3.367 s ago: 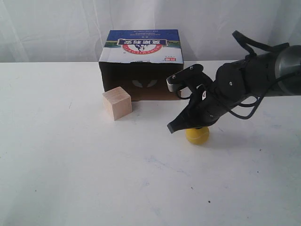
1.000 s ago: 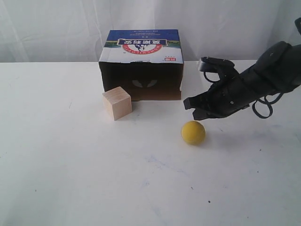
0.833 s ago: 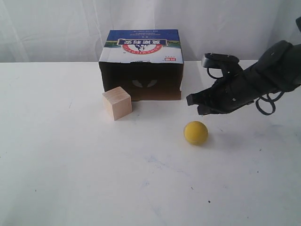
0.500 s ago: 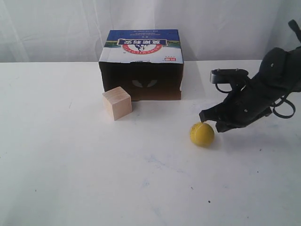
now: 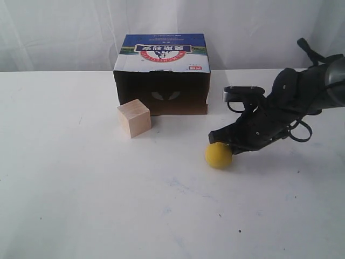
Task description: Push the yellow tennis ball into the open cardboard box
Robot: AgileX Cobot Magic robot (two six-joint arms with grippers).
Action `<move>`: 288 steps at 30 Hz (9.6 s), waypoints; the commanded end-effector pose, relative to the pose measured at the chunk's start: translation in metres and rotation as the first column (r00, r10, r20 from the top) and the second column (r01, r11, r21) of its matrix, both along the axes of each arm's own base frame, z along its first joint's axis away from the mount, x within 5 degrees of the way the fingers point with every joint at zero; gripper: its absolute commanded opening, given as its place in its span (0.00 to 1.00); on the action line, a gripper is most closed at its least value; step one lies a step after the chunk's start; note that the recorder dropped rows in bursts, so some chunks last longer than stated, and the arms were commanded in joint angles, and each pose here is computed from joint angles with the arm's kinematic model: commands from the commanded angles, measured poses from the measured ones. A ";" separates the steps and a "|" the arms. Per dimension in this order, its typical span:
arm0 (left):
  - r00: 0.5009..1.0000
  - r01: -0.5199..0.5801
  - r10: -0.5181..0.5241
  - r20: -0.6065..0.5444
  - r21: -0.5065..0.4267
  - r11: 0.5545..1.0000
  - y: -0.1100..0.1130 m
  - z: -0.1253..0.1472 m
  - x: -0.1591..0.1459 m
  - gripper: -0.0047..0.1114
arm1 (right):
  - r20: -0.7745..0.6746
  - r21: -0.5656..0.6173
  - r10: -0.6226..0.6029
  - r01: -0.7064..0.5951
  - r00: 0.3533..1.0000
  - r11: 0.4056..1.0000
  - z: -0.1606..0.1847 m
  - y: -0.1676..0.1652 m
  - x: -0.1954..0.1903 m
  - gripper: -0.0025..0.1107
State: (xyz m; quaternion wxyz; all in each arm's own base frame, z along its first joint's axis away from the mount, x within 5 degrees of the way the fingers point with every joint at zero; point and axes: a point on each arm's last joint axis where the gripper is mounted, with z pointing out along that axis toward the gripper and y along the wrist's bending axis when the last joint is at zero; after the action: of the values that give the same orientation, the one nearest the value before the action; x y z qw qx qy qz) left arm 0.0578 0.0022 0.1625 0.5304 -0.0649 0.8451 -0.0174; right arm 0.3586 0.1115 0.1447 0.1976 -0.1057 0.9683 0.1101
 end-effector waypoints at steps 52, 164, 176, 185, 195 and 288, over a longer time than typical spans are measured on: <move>1.000 -0.002 0.002 -0.001 -0.001 1.000 0.000 0.000 0.000 0.04 | 0.245 0.016 0.188 -0.198 0.951 0.980 0.000 0.093 -0.001 0.02; 1.000 -0.002 0.002 -0.001 -0.001 1.000 0.000 0.000 0.000 0.04 | 0.981 0.192 -0.178 0.441 -0.074 0.877 0.277 -0.133 -0.370 0.02; 1.000 -0.002 0.002 -0.001 -0.001 1.000 0.000 0.000 0.000 0.04 | 0.891 0.411 -0.449 0.304 0.065 0.860 0.251 -0.125 -0.396 0.02; 1.000 -0.002 0.002 -0.001 -0.001 1.000 0.000 0.000 0.000 0.04 | 0.967 0.233 -0.255 0.334 0.022 0.913 0.250 -0.124 -0.409 0.02; 1.000 -0.002 0.002 -0.001 -0.001 1.000 0.000 0.000 0.000 0.04 | 0.987 0.133 -0.155 0.315 0.046 0.940 0.182 -0.119 -0.344 0.02; 1.000 -0.002 0.002 -0.001 -0.001 1.000 0.000 0.000 0.000 0.04 | 0.794 -0.020 -0.163 0.294 0.585 0.956 0.036 -0.114 -0.305 0.02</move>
State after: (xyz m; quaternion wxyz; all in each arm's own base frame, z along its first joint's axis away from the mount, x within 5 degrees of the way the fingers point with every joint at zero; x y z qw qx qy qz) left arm 0.0577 0.0022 0.1624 0.5296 -0.0649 0.8456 -0.0174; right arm 0.0533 -0.0029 0.1808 0.5997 -0.0345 0.7980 -0.0478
